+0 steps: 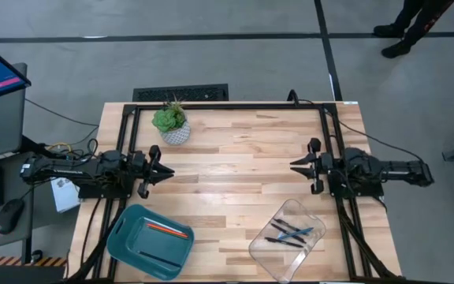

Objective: Sort pens & pencils
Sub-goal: Return to Home Position

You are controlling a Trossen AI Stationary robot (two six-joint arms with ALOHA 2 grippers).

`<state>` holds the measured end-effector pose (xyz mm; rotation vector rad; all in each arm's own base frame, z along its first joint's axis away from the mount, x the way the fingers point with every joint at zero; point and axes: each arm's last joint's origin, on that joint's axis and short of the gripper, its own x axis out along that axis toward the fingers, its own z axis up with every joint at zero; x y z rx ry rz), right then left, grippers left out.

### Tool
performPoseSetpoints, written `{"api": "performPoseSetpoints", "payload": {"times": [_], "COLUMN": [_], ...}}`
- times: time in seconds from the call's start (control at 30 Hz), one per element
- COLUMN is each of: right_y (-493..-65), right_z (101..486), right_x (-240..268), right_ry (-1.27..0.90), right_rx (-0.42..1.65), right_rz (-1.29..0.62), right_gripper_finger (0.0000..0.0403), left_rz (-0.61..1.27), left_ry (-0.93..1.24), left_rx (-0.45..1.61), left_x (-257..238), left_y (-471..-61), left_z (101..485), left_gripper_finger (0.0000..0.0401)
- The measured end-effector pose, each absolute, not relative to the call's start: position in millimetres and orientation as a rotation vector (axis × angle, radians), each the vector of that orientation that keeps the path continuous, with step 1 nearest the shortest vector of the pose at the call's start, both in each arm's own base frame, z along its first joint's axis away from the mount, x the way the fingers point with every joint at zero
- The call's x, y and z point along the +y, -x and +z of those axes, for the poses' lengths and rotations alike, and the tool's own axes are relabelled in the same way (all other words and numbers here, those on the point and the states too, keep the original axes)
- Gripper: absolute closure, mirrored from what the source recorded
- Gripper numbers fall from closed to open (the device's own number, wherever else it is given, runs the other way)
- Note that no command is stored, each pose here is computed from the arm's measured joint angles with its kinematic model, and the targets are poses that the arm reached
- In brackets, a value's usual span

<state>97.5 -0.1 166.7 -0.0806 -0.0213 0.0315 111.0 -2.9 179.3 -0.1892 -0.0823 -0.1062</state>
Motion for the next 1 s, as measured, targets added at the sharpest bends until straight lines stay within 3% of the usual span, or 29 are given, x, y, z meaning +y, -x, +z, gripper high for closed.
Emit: {"api": "performPoseSetpoints", "payload": {"times": [1.0], "right_y": [-98.2], "right_z": [165.3], "right_x": [-2.3], "right_ry": [0.166], "right_rx": [-0.002], "right_rz": [-0.028], "right_gripper_finger": [0.0307], "left_rz": [-0.098], "left_ry": [0.205], "left_rx": [0.0], "left_x": [-2.9], "left_y": [-111.4], "left_z": [172.8], "left_gripper_finger": [0.0356]}}
